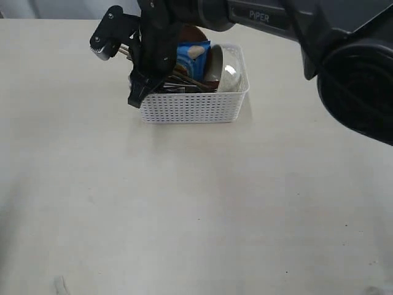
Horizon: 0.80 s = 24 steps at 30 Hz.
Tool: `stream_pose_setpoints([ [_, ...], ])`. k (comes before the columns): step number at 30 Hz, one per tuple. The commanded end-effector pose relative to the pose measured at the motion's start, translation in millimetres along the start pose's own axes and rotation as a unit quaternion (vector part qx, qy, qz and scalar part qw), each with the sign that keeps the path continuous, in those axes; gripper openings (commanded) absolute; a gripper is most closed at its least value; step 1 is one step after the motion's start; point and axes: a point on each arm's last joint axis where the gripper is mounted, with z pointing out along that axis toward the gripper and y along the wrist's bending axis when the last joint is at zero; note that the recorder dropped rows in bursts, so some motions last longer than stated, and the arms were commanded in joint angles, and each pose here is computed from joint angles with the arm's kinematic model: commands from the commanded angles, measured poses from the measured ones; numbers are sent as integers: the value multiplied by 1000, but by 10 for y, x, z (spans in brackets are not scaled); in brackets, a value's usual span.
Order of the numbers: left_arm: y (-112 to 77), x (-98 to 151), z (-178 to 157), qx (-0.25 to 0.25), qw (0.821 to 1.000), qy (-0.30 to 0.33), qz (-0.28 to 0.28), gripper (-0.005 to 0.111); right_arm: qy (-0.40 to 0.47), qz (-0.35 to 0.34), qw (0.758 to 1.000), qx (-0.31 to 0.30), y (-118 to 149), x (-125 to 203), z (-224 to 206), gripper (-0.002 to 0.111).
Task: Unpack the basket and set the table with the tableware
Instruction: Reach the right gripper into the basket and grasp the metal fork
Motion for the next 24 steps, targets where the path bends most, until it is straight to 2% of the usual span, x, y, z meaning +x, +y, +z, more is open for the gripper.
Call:
stream_pose_setpoints([
  [1, -2, 0, -1, 0, 1000, -4, -5, 0, 19, -30, 999, 7, 58, -1, 49, 33],
  [6, -2, 0, -1, 0, 1000, -4, -5, 0, 32, -48, 998, 27, 19, 21, 38, 0],
  [14, -2, 0, -1, 0, 1000, -4, -5, 0, 27, -75, 996, 31, 100, -50, -45, 0],
  [19, -2, 0, -1, 0, 1000, -4, -5, 0, 7, -91, 995, 43, 134, -138, -246, 0],
  [24, -2, 0, -1, 0, 1000, -4, -5, 0, -3, -104, 992, 76, 56, -162, -490, 0],
])
